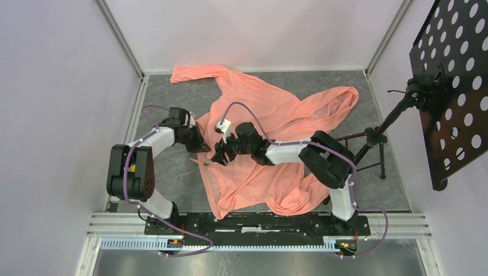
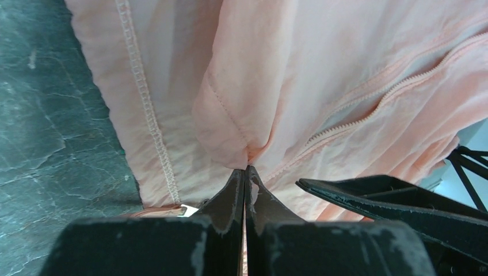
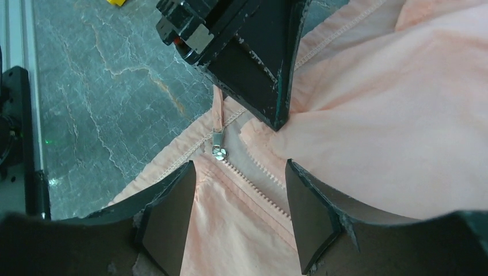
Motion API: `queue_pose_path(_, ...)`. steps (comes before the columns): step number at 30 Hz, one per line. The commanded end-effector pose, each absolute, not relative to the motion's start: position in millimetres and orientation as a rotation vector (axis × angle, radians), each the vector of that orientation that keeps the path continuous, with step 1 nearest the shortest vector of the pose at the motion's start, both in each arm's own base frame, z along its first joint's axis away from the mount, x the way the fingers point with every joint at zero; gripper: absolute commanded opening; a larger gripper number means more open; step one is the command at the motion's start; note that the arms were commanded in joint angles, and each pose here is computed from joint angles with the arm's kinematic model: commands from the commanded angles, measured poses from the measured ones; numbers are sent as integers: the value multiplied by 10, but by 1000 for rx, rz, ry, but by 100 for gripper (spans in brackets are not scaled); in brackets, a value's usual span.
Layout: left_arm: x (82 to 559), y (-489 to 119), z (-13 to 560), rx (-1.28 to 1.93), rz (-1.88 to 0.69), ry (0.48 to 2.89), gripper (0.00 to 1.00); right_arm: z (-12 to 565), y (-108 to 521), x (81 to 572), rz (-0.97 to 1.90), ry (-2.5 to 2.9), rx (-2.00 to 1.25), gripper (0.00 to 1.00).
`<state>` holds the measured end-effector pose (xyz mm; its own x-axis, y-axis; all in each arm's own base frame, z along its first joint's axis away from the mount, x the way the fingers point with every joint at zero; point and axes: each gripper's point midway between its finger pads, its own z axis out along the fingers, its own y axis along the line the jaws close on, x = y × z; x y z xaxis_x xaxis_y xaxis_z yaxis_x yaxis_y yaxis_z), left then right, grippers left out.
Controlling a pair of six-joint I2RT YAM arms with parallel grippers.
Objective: Zip up the jacket
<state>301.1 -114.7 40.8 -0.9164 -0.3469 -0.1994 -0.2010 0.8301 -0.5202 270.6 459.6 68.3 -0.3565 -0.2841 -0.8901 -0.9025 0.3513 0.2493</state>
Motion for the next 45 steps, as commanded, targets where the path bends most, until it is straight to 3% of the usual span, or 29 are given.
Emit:
queue_pose_path(1, 3043, -1245, 637, -291, -834, 2679, 2, 879, 4707, 2851, 1030, 1651, -1122, 65)
queue_pose_path(12, 3014, -1244, 722, -253, -848, 2656, 2, 690, 4814, 2943, 1068, 1614, -1166, 63)
queue_pose_path(22, 3010, -1236, 720, -246, -847, 2651, 2, 577, 4906, 2914, 1132, 1630, -1172, 50)
queue_pose_path(30, 2999, -1230, 722, -246, -847, 2646, 2, 597, 4905, 2944, 1124, 1640, -1157, 25)
queue_pose_path(34, 3003, -1222, 722, -252, -839, 2645, 3, 611, 4897, 2978, 1115, 1644, -1150, 7)
queue_pose_path(36, 3007, -1206, 742, -256, -822, 2641, 11, 609, 4884, 3017, 1111, 1659, -1145, 0)
queue_pose_path(38, 3011, -1176, 788, -267, -799, 2623, 22, 616, 4850, 3057, 1103, 1674, -1142, 0)
queue_pose_path(42, 2958, -1048, 898, -324, -717, 2577, 60, 610, 4739, 3160, 1078, 1721, -1141, 0)
queue_pose_path(45, 2829, -971, 991, -387, -677, 2530, 72, 559, 4690, 3225, 1071, 1775, -1157, 0)
